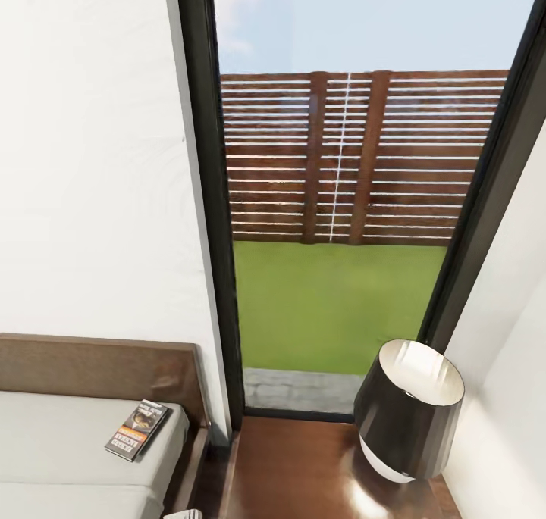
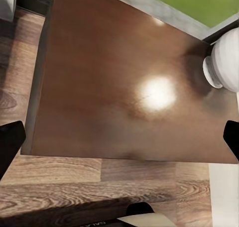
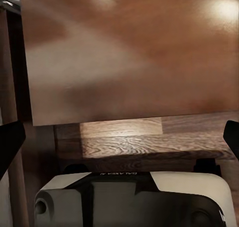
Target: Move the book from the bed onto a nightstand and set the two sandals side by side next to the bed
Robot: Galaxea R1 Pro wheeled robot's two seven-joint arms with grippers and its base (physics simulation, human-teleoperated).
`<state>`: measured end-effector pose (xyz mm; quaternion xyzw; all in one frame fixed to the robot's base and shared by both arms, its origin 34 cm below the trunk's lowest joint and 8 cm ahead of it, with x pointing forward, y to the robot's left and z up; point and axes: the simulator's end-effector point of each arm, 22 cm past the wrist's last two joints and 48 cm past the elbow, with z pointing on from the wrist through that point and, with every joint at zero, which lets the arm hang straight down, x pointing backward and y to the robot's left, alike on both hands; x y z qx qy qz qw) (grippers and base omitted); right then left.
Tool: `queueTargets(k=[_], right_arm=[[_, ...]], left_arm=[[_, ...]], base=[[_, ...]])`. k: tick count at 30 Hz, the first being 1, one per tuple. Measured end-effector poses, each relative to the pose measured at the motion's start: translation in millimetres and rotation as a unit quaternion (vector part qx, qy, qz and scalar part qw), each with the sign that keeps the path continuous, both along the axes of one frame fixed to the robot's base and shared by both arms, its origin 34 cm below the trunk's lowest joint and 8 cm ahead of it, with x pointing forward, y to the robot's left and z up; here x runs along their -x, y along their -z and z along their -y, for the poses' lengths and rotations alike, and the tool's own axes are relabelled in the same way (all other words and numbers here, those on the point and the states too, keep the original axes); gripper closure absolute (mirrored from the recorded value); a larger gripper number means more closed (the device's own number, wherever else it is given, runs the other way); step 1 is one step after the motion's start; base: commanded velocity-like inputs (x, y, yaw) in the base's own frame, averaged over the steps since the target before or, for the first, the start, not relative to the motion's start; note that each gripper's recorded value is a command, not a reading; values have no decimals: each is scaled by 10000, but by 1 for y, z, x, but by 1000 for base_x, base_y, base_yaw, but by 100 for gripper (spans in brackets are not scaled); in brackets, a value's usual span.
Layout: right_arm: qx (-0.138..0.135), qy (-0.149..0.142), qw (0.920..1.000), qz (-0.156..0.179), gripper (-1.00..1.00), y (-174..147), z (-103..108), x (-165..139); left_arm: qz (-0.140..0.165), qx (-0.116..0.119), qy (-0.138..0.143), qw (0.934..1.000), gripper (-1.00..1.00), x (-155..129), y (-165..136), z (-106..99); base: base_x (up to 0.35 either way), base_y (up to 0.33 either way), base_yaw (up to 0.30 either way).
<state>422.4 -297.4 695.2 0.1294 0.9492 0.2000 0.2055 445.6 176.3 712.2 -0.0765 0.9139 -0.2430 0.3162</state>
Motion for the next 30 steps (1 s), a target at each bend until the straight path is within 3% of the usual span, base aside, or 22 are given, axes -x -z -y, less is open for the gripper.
queueTargets(k=[14,30], right_arm=[[0,0,10000,3,-100,0,0,0],[0,0,10000,2,-100,0,0,0]], left_arm=[[1,-1,-3,10000,-100,0,0,0],[0,2,-8,10000,-100,0,0,0]], base=[[180,0,0],[27,0,0]])
